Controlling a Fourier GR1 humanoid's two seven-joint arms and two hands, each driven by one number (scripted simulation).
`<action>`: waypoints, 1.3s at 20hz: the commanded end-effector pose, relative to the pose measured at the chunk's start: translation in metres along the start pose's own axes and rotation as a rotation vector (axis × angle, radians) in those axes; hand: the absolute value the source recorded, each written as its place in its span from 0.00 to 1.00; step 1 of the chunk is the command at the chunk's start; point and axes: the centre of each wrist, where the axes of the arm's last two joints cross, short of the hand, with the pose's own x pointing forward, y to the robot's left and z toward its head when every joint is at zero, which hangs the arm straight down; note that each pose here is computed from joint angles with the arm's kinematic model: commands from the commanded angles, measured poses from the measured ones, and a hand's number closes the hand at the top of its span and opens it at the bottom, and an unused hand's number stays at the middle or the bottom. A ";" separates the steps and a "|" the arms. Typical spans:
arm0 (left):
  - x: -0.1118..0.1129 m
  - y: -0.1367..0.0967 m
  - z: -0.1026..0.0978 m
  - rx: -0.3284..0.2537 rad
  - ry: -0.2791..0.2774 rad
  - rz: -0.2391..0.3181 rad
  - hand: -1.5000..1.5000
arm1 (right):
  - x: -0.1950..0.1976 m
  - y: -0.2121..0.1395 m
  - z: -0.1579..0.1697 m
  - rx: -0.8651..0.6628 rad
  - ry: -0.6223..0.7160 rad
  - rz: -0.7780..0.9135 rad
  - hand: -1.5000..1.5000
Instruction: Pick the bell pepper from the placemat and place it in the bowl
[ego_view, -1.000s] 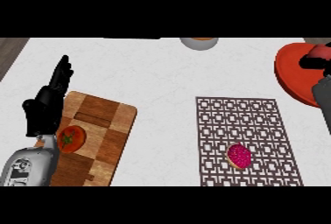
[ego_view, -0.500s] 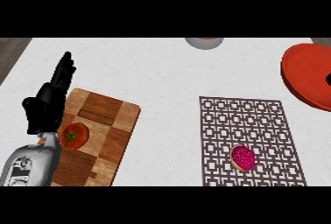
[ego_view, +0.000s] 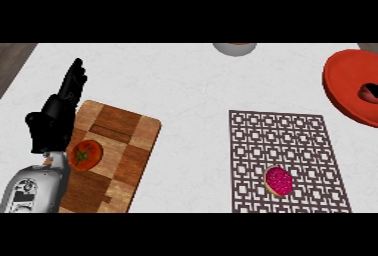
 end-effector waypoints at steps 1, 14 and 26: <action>0.000 -0.020 0.006 -0.011 0.008 0.001 0.50 | 0.002 -0.004 -0.004 -0.023 -0.040 -0.126 0.00; -0.015 0.020 0.007 0.035 0.049 -0.016 0.50 | -0.079 -0.034 0.000 -0.001 -0.024 -0.386 0.00; -0.017 0.007 0.015 0.069 0.051 -0.033 0.50 | -0.123 -0.044 0.045 0.134 -0.119 -0.469 0.00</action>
